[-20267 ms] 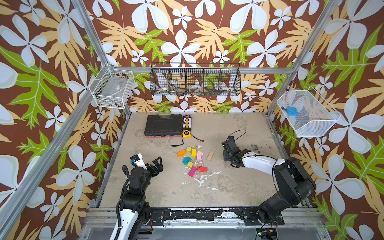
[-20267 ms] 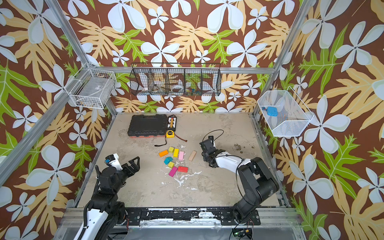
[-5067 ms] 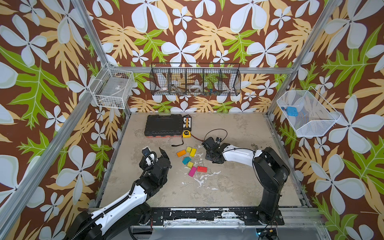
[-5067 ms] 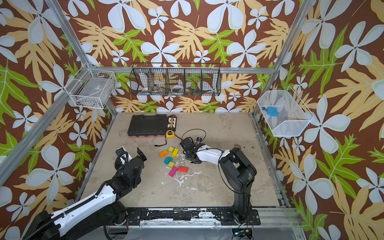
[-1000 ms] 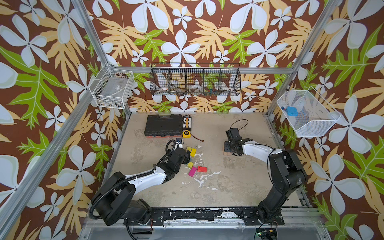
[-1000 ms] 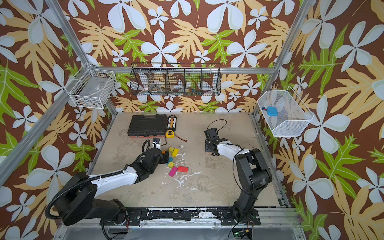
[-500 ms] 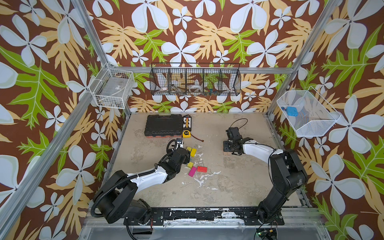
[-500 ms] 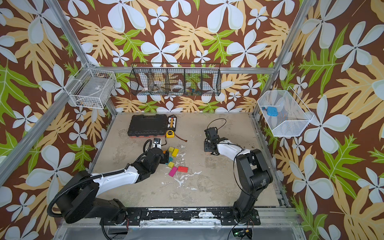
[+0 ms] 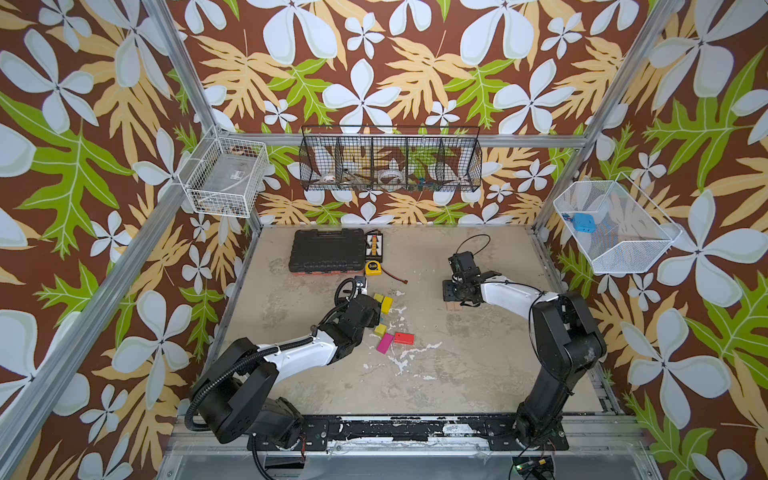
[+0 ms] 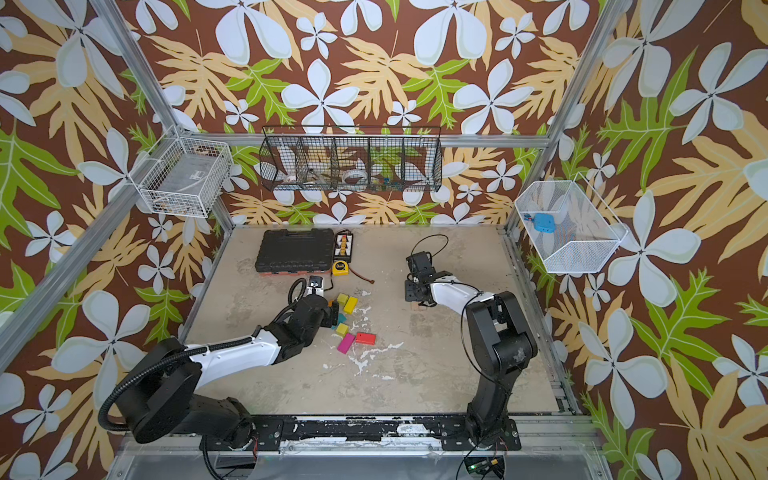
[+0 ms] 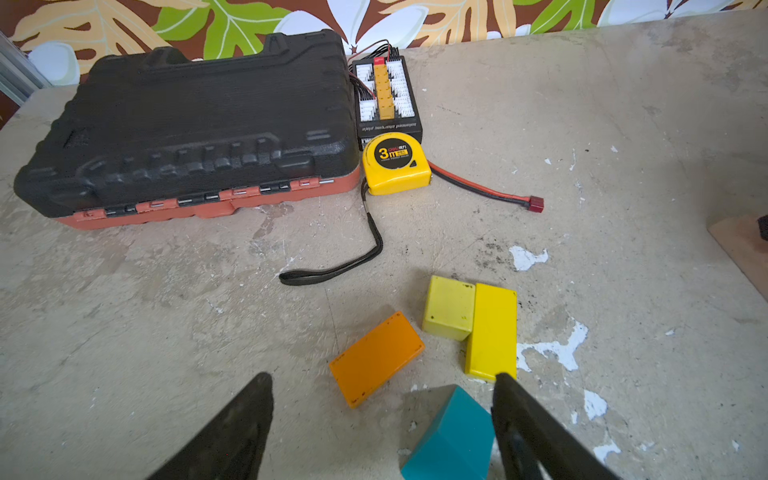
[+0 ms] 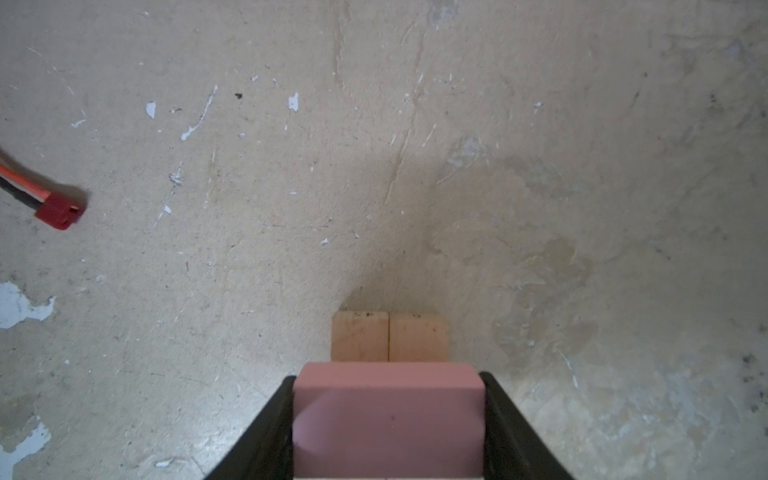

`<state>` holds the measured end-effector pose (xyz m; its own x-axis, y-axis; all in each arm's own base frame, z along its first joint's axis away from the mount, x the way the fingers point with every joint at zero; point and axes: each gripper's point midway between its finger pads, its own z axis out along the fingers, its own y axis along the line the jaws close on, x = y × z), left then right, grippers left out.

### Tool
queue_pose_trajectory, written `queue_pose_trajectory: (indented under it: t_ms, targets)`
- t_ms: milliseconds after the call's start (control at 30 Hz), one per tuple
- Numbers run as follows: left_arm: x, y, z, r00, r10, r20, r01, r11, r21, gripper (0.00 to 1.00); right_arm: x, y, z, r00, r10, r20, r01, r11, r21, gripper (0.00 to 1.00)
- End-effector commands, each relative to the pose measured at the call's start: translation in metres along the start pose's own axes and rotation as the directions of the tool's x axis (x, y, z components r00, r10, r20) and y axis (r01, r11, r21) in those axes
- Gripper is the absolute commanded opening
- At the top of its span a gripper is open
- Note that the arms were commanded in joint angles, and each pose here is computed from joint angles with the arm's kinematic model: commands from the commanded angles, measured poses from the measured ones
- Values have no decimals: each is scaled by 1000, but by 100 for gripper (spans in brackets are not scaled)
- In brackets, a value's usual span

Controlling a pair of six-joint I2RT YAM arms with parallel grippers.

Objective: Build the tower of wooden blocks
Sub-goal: 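Lower the pink block onto the wood blocks and open the right gripper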

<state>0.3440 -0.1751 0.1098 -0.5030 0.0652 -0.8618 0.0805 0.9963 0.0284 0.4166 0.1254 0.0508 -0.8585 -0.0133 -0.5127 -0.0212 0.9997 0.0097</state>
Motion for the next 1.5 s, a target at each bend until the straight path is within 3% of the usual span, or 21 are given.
queue_pose_trajectory:
  t_ms: [0,767,1233,1467]
  targets:
    - [-3,2,0,1000,2,8,-2,1000,-20,83,1,-3,2,1000,-6,-10,7,1000,20,37]
    - [-1,-1,4,1000,27,-4,-27,999,-39,81,6,1,11,999,-12,-43,13,1000,9,46]
    - [0,-5,4,999,49,-3,-49,998,-46,81,6,2,9,999,-11,-42,11,1000,2,56]
    - [1,-7,4,998,57,-3,-57,997,-49,81,4,1,6,999,-5,-33,5,1000,5,68]
